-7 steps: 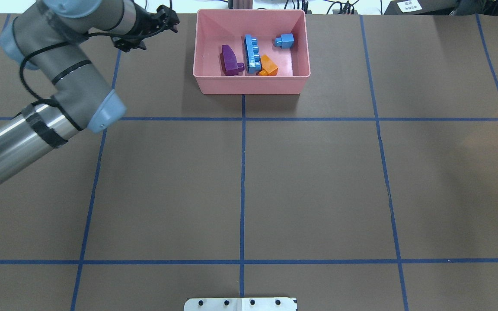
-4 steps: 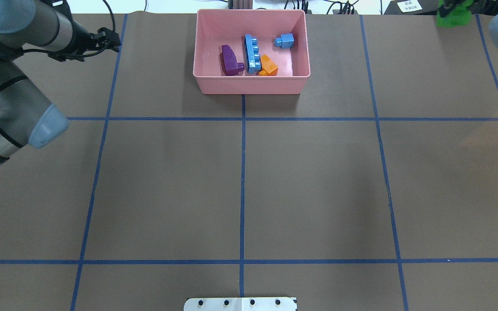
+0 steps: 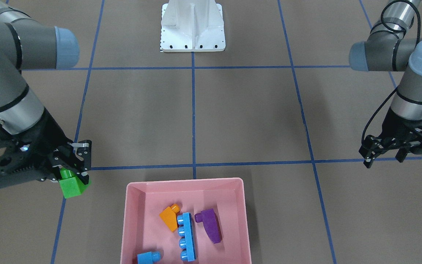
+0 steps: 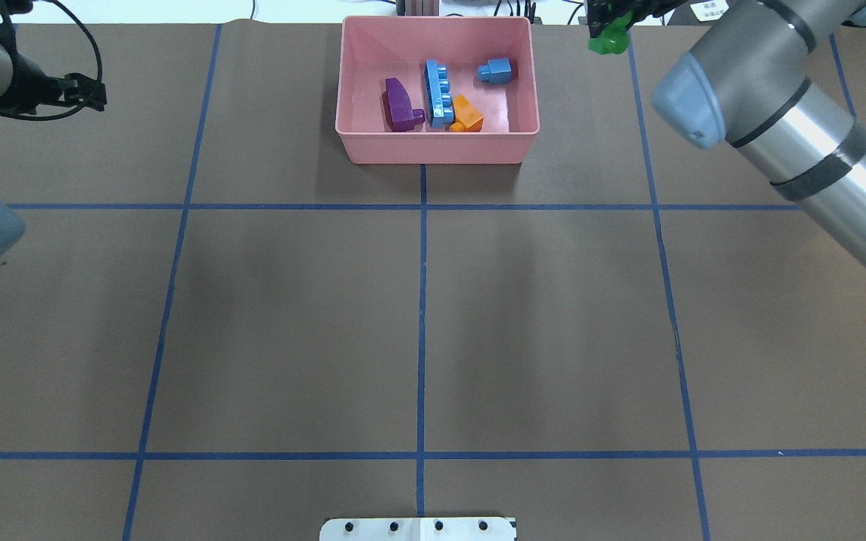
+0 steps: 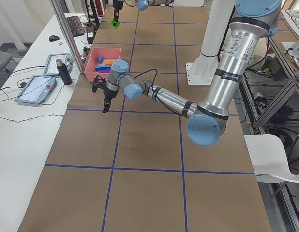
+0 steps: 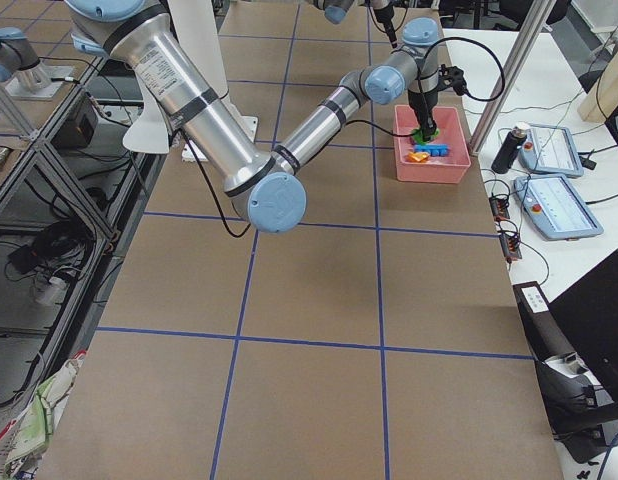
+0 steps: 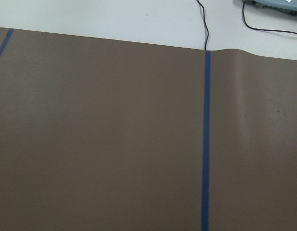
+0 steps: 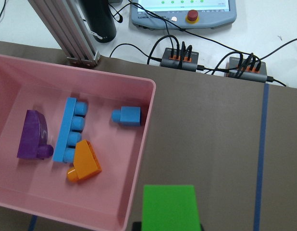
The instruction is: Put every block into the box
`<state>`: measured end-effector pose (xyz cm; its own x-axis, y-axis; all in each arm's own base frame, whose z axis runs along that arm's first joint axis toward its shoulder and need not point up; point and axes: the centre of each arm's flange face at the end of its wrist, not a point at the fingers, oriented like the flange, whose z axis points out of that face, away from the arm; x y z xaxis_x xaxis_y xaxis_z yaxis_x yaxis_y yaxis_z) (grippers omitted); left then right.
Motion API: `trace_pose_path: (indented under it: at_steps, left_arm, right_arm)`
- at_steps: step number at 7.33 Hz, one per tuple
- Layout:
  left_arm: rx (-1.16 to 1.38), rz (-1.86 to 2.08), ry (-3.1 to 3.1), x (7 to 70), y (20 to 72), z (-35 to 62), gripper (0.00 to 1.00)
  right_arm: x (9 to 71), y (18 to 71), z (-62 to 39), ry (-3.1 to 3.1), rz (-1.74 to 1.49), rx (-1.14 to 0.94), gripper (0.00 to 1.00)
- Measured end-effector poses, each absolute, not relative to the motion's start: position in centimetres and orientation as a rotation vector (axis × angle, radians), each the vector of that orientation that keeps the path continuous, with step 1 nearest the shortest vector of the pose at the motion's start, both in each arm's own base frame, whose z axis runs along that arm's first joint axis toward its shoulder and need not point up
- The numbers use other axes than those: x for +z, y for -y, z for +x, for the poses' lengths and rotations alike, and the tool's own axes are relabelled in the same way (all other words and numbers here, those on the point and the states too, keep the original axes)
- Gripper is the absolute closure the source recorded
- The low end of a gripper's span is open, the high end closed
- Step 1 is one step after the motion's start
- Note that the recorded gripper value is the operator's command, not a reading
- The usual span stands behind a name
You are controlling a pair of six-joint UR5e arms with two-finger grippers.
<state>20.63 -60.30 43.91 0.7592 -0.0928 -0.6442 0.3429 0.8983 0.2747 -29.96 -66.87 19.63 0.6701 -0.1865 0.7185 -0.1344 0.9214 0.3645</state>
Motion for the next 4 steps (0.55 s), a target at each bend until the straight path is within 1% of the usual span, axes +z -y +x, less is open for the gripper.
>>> trace_pose_path:
  at_steps: [2,3,4]
  left_arm:
    - [-0.169,0.402,-0.606,47.5,58.6,17.1,0.0]
    - [-0.13,0.403,-0.576,49.1,57.8,15.6,0.0]
    - [-0.097,0.403,-0.549,50.6,57.1,14.1,0.0]
  right_arm:
    - [17.5,68.8,-36.0,0.824,0.443,0.0,1.0]
    - [16.9,69.6,-38.3,0.824,0.455,0.001,0.94]
    - [16.9,70.4,-39.9,0.837,0.469,0.002,0.02]
